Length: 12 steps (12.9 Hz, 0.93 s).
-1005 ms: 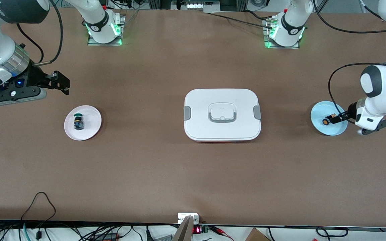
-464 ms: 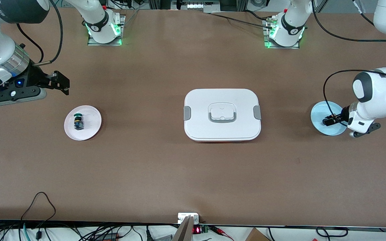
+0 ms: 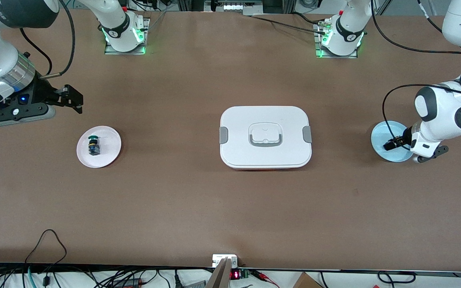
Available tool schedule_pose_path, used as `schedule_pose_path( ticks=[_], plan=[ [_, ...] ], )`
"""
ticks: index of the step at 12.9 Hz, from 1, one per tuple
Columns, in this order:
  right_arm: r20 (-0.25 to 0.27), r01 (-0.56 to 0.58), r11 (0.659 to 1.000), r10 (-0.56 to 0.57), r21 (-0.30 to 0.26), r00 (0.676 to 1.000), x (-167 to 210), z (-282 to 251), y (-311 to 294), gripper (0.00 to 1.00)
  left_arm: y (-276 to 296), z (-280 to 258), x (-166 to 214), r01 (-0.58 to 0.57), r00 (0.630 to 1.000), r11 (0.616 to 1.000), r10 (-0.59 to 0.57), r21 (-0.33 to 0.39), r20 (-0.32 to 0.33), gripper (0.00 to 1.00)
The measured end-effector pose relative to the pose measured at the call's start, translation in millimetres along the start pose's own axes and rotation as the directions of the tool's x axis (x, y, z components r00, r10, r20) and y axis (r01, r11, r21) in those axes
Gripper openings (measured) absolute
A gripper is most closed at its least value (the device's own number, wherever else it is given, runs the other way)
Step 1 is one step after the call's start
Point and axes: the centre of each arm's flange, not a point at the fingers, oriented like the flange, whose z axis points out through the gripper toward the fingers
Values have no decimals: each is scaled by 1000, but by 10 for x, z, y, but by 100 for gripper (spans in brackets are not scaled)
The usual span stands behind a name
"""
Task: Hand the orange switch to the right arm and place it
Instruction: 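Close the left gripper on the orange switch and lift it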
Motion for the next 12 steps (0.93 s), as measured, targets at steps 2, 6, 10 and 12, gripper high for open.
schedule_pose_path(
  ticks=[2, 6, 10, 12],
  plan=[
    [0, 0, 1000, 0, 0, 1000, 0, 0, 0, 100, -27, 70, -17, 2, 1000, 1000, -3, -4, -9, 100],
    [0, 1, 1000, -1, 0, 1000, 0, -1, -5, 100, -23, 116, -34, 1, 1000, 1000, -1, -8, -21, 74],
    [-3, 3, 1000, -3, 0, 1000, 1, -13, -20, 100, 15, 33, -11, -6, 1000, 1000, 5, -6, -6, 74],
    [-6, 5, 1000, -5, 0, 1000, 3, -28, -31, 100, 168, -317, 40, -31, 999, 1000, 31, -1, 25, 74]
  ],
)
